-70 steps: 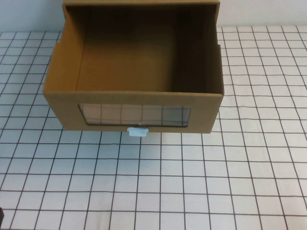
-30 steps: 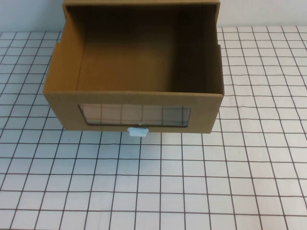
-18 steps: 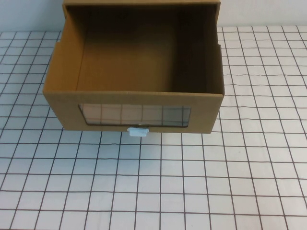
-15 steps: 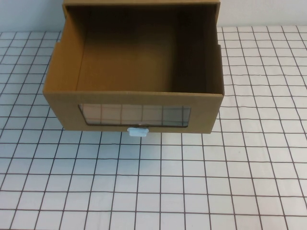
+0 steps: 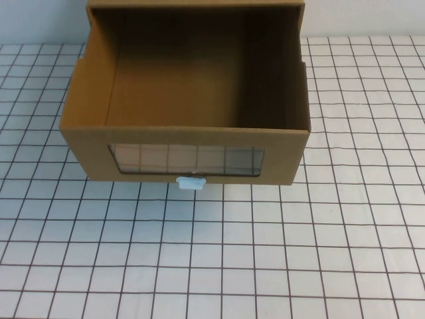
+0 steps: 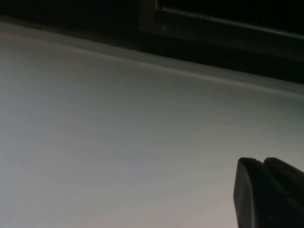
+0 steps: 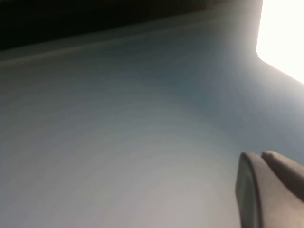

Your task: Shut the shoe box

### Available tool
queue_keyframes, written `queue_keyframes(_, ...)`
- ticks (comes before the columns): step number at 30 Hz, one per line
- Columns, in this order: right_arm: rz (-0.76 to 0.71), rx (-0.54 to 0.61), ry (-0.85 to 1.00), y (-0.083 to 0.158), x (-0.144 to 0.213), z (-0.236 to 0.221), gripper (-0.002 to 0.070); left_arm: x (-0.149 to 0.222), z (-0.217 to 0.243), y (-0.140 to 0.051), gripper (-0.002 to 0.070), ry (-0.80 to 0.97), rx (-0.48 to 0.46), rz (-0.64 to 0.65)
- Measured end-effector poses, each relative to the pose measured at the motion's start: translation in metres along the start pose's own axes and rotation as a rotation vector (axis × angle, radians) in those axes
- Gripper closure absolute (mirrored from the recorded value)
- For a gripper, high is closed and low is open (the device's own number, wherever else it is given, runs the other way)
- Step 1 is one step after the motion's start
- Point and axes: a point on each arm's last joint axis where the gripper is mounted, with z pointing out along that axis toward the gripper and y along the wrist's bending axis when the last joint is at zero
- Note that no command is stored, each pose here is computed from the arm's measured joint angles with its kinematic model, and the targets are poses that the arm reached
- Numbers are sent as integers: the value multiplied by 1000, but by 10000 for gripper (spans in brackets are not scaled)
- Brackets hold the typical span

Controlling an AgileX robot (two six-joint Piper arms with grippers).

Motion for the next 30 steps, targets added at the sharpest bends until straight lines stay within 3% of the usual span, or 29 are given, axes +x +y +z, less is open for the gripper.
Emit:
queue_keyframes(5,11,-10,9,12,-40,29,689,-19,39,-11,680,55,-5,79)
queue_keyframes(12,9,36,338,18,-43,85,689,9,109,-27,680,378,1,66)
queue_keyframes(17,6,84,641,17,-22,126,689,39,160,-46,680,647,100,50)
queue_keyframes(23,-1,155,1032,8,36,160,690,89,198,-62,680,992,214,30)
queue_keyframes(30,6,171,1153,2,72,167,689,152,213,-55,680,1113,178,0)
